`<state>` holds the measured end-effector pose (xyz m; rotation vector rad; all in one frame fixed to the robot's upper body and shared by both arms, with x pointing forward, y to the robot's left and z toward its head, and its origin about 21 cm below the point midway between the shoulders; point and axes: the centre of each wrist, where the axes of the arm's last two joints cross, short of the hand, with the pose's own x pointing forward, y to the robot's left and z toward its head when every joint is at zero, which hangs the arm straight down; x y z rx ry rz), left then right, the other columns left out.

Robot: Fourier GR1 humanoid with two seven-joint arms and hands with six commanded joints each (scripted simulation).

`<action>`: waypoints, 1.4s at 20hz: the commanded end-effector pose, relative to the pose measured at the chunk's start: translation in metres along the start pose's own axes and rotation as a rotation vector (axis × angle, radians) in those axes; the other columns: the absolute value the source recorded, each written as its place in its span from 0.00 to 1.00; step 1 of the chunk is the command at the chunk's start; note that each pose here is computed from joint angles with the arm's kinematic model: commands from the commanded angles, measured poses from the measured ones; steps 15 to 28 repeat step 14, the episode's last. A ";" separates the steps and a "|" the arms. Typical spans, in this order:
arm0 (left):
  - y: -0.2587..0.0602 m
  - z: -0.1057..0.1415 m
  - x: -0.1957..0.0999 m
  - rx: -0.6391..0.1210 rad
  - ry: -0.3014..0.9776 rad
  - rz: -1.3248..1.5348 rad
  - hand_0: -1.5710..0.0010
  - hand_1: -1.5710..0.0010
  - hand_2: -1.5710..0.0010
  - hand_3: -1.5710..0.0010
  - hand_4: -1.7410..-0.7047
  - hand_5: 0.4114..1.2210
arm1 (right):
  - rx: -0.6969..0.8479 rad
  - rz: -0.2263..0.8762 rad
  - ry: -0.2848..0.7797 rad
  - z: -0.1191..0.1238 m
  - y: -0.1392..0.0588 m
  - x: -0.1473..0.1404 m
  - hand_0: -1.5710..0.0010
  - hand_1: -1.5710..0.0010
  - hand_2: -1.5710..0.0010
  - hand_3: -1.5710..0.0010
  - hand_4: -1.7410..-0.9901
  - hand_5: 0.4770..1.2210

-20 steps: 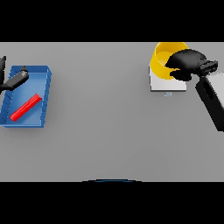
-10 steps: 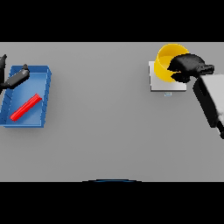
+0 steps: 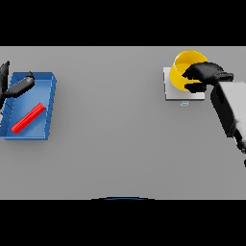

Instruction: Pick up the red beaker and tilt it to pour out 1 green nut into yellow bowl. Pick up the yellow bowl and place it on the metallic measuring scale.

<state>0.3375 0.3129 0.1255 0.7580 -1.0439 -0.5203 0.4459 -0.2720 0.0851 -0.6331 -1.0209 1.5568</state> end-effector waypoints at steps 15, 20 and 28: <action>0.002 -0.005 0.003 0.002 0.003 0.007 1.00 1.00 1.00 1.00 0.89 0.40 | 0.065 0.046 -0.023 -0.003 -0.004 -0.004 0.97 0.97 0.93 0.78 0.58 0.34; 0.002 -0.005 0.003 0.002 0.003 0.007 1.00 1.00 1.00 1.00 0.89 0.40 | 0.065 0.046 -0.023 -0.003 -0.004 -0.004 0.97 0.97 0.93 0.78 0.58 0.34; 0.002 -0.005 0.003 0.002 0.003 0.007 1.00 1.00 1.00 1.00 0.89 0.40 | 0.065 0.046 -0.023 -0.003 -0.004 -0.004 0.97 0.97 0.93 0.78 0.58 0.34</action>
